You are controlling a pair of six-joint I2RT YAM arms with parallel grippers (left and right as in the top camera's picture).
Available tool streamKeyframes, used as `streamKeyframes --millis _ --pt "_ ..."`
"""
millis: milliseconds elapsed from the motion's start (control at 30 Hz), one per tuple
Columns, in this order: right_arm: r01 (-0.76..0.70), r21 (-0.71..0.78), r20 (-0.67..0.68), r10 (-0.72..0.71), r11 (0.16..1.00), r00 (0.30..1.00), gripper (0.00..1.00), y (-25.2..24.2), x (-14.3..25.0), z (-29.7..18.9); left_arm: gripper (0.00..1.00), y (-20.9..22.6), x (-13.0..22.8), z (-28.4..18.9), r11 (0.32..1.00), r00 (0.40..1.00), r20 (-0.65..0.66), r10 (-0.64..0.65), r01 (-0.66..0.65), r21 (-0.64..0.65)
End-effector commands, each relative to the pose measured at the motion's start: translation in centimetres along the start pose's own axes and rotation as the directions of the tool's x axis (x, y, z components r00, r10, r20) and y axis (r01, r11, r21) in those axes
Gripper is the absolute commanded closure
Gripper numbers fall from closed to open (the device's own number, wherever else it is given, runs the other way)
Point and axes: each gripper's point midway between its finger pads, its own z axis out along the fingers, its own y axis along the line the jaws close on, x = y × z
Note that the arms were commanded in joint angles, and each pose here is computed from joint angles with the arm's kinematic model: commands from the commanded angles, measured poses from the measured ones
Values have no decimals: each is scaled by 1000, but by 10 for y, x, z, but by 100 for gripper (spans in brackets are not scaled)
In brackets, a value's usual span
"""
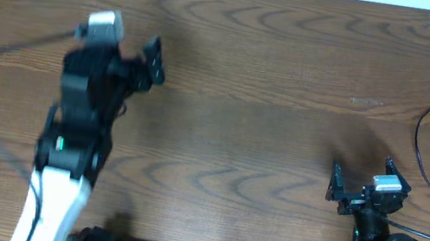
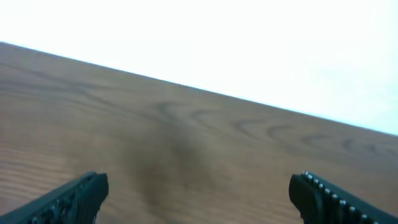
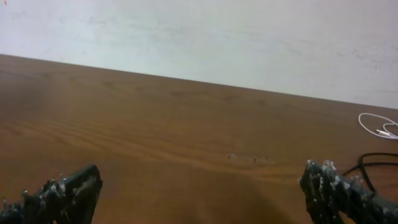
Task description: Untangle cables
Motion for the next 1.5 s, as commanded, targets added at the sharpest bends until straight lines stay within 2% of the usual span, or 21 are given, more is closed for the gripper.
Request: streamKeyframes --millis 0,300,600,833,1467 --pt "-8 -8 1 8 1000 1000 1 2 0 0 2 17 25 -20 991 990 62 130 -129 -21" --pt "-8 -8 1 8 1000 1000 1 2 0 0 2 43 59 -53 988 950 274 152 -142 -53" --pt "-8 -8 1 8 1000 1000 1 2 0 0 2 64 90 -70 987 926 346 154 -128 -96" --pt "-8 -8 1 8 1000 1000 1 2 0 0 2 70 114 -71 981 936 298 186 -159 -112" --pt "-8 -8 1 8 1000 1000 1 2 0 0 2 75 130 -68 973 929 295 223 -192 -130"
